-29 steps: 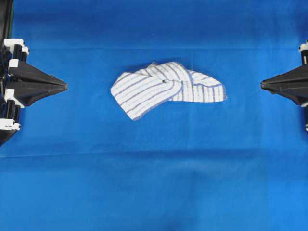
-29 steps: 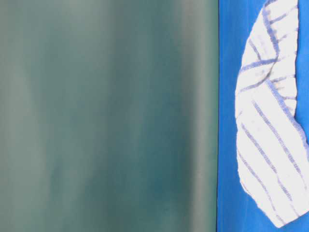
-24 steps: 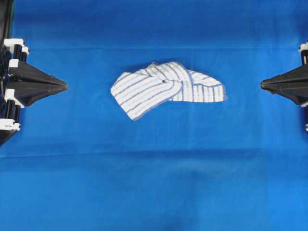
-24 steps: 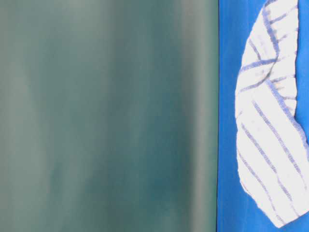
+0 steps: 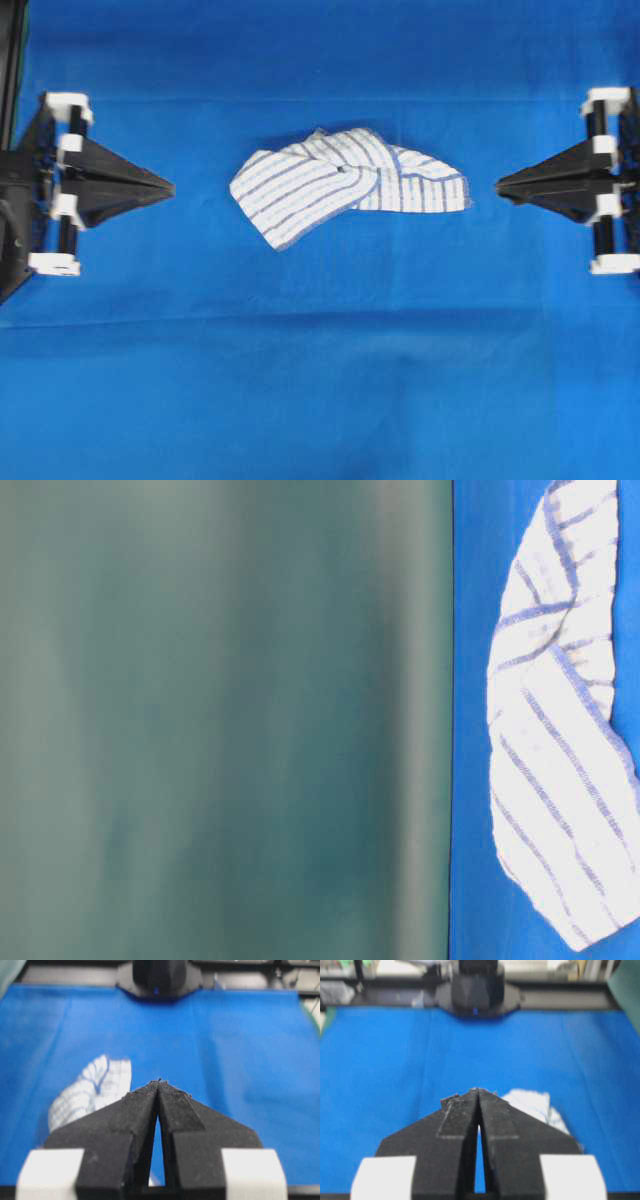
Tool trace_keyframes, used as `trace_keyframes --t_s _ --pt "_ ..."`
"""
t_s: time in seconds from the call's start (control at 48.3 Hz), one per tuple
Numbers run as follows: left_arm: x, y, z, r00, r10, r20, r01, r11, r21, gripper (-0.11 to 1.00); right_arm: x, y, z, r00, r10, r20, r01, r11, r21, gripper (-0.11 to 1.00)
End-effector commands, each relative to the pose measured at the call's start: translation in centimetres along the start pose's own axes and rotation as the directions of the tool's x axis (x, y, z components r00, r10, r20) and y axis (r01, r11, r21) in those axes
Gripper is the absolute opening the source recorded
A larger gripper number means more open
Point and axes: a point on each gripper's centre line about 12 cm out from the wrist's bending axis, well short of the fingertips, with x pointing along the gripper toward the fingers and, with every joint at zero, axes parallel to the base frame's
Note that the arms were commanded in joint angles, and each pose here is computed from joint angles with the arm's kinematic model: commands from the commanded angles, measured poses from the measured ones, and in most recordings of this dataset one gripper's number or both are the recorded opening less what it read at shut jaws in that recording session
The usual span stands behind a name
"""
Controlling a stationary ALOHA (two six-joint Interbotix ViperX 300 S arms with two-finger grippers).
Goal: Lift the towel with both arms.
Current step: 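Move both grippers inward and grasp opposite edges of the striped towel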
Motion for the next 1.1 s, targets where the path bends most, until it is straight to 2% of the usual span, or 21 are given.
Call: trace_keyframes --t_s 0.0,0.103,0.124,0.248,0.331,0.372,0.476,0.683,0.766,1.076 --pt "1.2 0.1 -0.1 1.0 0.006 -0.012 -0.006 1.0 -0.001 0.05 1.2 -0.5 -0.2 0.999 -0.021 -0.029 0.021 1.0 0.012 0.0" --pt "2.6 0.2 -1.3 0.998 0.008 -0.066 -0.008 1.0 -0.002 0.29 2.4 -0.9 -1.6 0.995 -0.035 -0.097 0.037 0.999 0.015 0.01" --pt "3.1 0.2 -1.7 0.997 0.008 -0.083 -0.008 1.0 -0.002 0.36 2.8 -0.9 -1.8 0.993 -0.036 -0.109 0.038 0.999 0.017 0.04" --pt "5.1 0.2 -3.7 0.986 0.008 -0.169 -0.008 1.0 -0.001 0.73 4.6 -1.1 -3.7 0.978 -0.038 -0.206 0.042 0.999 0.015 0.41" --pt "6.7 0.2 -4.9 0.975 0.008 -0.222 -0.009 1.0 -0.001 0.88 5.8 -1.3 -5.2 0.958 -0.042 -0.285 0.048 0.999 0.016 0.62" --pt "7.4 0.2 -5.5 0.97 0.008 -0.244 -0.009 1.0 -0.001 0.88 6.3 -1.5 -6.0 0.946 -0.048 -0.32 0.056 0.998 0.017 0.67" --pt "9.4 0.3 -7.2 0.953 0.013 -0.302 -0.013 1.0 0.0 0.88 7.8 -2.2 -8.1 0.914 -0.063 -0.4 0.078 0.997 0.021 0.63" --pt "11.6 0.9 -10.9 0.913 0.028 -0.407 -0.03 1.0 0.002 0.9 10.2 -3.2 -11.3 0.86 -0.08 -0.504 0.11 0.993 0.03 0.63" --pt "12.0 1.2 -12.7 0.892 0.035 -0.451 -0.038 0.999 0.002 0.9 10.7 -3.7 -12.2 0.845 -0.089 -0.528 0.124 0.992 0.031 0.63" --pt "13.0 1.5 -17.0 0.837 0.039 -0.545 -0.044 0.999 0.003 0.9 12.0 -5.5 -14.9 0.798 -0.119 -0.591 0.175 0.984 0.038 0.63"
